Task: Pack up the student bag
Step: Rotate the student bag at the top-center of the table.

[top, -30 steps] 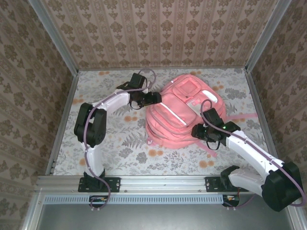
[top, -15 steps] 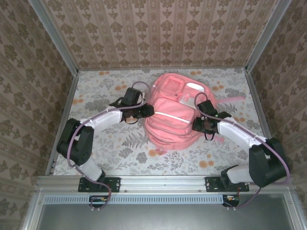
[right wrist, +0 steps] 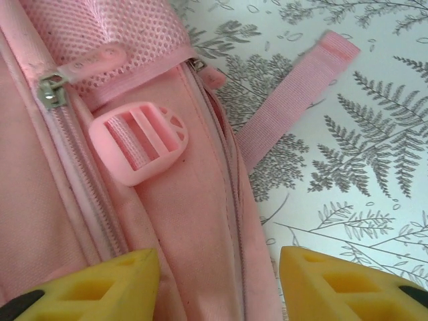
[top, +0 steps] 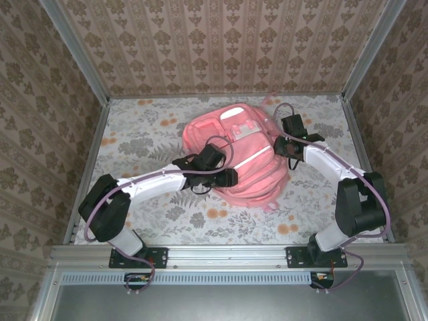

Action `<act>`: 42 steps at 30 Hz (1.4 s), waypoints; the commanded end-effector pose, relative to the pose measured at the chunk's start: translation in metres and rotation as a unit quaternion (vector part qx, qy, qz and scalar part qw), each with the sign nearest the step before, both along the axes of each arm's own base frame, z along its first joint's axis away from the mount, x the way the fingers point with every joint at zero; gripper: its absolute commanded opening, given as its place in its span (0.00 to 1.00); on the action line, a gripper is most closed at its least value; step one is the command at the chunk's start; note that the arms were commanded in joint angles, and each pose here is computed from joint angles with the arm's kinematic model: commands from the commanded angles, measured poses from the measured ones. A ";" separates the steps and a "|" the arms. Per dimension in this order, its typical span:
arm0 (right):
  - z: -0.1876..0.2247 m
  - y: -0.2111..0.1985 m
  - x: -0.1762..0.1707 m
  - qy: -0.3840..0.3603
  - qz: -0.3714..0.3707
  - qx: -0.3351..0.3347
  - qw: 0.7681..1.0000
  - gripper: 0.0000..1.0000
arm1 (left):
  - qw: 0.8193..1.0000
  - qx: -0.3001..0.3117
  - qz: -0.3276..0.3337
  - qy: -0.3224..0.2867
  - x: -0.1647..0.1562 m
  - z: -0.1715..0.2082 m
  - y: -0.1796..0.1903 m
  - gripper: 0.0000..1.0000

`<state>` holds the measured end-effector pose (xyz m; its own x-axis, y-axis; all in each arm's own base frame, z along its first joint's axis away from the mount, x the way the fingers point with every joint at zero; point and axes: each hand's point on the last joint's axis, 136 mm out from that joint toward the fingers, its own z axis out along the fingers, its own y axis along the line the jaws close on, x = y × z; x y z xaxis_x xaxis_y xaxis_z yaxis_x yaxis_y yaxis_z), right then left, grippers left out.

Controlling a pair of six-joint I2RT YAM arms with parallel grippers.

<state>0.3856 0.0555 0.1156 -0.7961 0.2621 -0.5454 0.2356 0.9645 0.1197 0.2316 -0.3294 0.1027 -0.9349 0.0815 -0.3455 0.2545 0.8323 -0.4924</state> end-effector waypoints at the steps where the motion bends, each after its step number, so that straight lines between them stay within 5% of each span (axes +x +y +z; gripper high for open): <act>1: 0.032 0.030 -0.009 -0.040 0.051 0.059 0.996 0.52 | 0.999 -0.002 0.011 -0.037 0.007 0.033 0.020 0.66; 11: 0.073 0.065 -0.056 -0.079 0.100 0.100 0.987 0.53 | 0.995 0.034 0.093 -0.031 0.025 0.015 0.106 0.60; 21: 0.045 0.132 -0.114 -0.039 0.178 0.130 0.975 0.52 | 0.989 0.008 0.147 -0.029 0.088 -0.001 0.144 0.63; 29: 0.010 0.147 -0.135 -0.003 0.190 0.132 0.973 0.51 | 0.989 -0.016 0.146 -0.009 0.142 -0.022 0.137 0.61; 32: 0.001 0.139 -0.125 -0.003 0.181 0.098 0.979 0.51 | 0.989 -0.025 0.144 0.000 0.146 -0.030 0.131 0.48; 36: -0.004 0.126 -0.106 -0.003 0.167 0.075 0.983 0.51 | 0.989 -0.034 0.147 0.007 0.139 -0.034 0.130 0.17; 42: -0.011 0.093 -0.066 -0.003 0.140 0.064 0.988 0.51 | 0.989 -0.023 0.146 0.016 0.104 -0.033 0.128 0.14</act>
